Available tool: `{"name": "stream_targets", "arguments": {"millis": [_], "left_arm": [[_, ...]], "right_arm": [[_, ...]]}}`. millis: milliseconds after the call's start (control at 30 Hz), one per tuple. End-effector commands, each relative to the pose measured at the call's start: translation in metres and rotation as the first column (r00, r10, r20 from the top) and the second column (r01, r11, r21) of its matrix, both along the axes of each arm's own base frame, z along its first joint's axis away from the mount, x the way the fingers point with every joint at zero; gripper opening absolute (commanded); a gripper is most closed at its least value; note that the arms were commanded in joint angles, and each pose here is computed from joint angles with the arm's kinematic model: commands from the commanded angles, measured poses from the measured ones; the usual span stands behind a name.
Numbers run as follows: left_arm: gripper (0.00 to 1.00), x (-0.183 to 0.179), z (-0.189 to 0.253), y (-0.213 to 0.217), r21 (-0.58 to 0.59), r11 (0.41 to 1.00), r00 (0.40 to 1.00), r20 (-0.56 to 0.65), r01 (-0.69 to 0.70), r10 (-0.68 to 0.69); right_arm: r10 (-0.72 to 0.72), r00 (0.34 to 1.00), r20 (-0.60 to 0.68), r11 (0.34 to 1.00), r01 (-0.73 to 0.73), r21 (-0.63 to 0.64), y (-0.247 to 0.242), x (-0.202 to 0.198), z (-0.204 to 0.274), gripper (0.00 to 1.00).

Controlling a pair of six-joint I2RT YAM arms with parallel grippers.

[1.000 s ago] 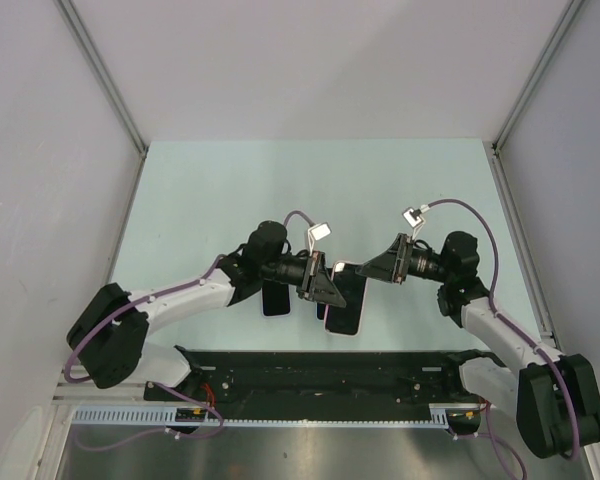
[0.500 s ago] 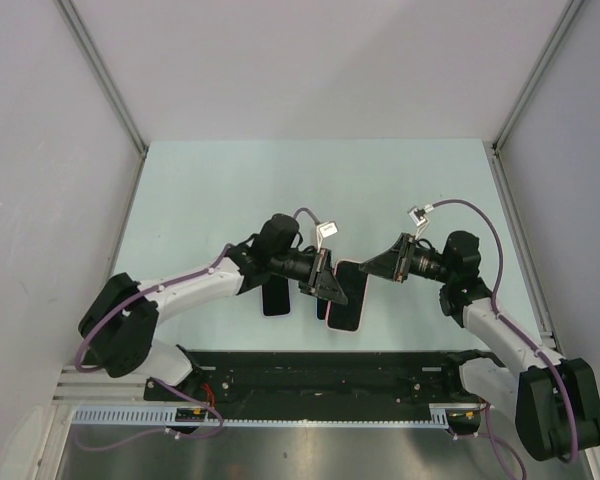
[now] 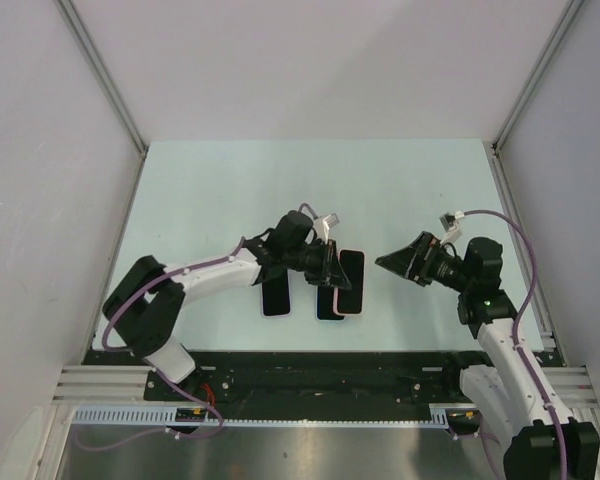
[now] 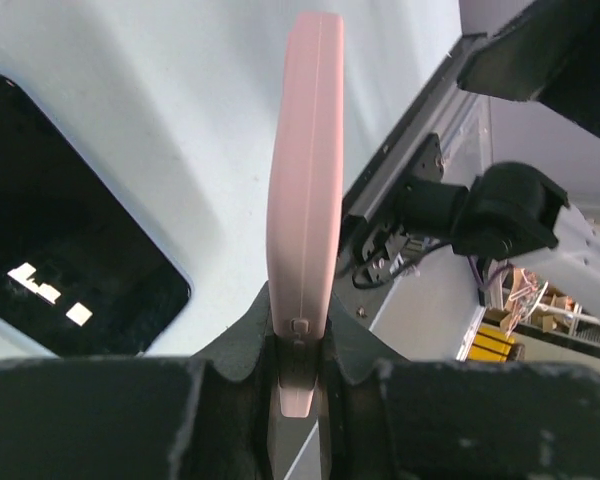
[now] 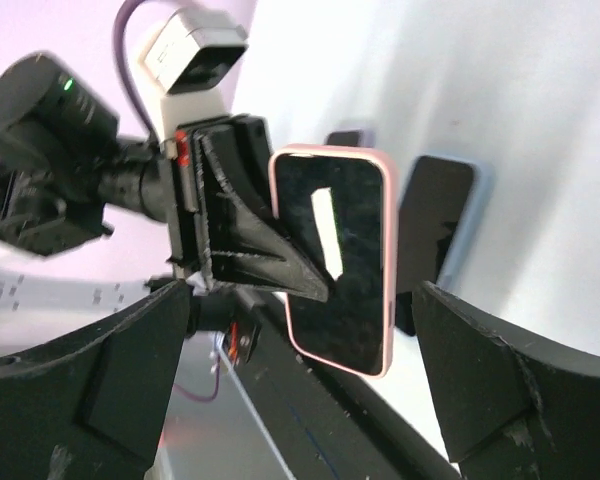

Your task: Put the phone into the phone case

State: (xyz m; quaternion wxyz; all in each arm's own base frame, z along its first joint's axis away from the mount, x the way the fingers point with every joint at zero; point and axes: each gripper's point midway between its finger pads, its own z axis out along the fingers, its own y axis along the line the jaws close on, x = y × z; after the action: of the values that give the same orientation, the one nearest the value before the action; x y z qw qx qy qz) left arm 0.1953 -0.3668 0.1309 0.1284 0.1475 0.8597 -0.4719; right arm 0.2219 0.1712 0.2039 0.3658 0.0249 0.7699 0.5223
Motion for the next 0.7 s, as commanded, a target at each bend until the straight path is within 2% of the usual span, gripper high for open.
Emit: {"name": "stream_targets", "arguments": {"millis": [0,300,500,667], "left_arm": [[0.01,0.031,0.024,-0.036,-0.089,0.995,0.998,0.026,-0.054,0.057],[0.03,0.032,-0.004,-0.093,-0.093,0.995,0.998,-0.059,-0.039,0.034],[0.11,0.026,-0.028,-0.102,-0.067,0.996,0.992,-0.117,-0.052,0.044],[0.14,0.021,-0.046,-0.103,-0.040,0.999,0.989,-0.142,-0.036,0.030]], "right_arm": [[-0.130,0.985,-0.112,0.990,0.123,-0.063,-0.027,0.007,-0.019,0.97],[-0.215,0.970,-0.116,0.970,0.198,-0.140,-0.047,0.007,-0.032,1.00],[-0.221,0.967,-0.123,0.968,0.203,-0.144,-0.049,0.009,-0.029,1.00],[-0.229,0.964,-0.133,0.965,0.208,-0.159,-0.051,0.011,-0.034,1.00]]}}
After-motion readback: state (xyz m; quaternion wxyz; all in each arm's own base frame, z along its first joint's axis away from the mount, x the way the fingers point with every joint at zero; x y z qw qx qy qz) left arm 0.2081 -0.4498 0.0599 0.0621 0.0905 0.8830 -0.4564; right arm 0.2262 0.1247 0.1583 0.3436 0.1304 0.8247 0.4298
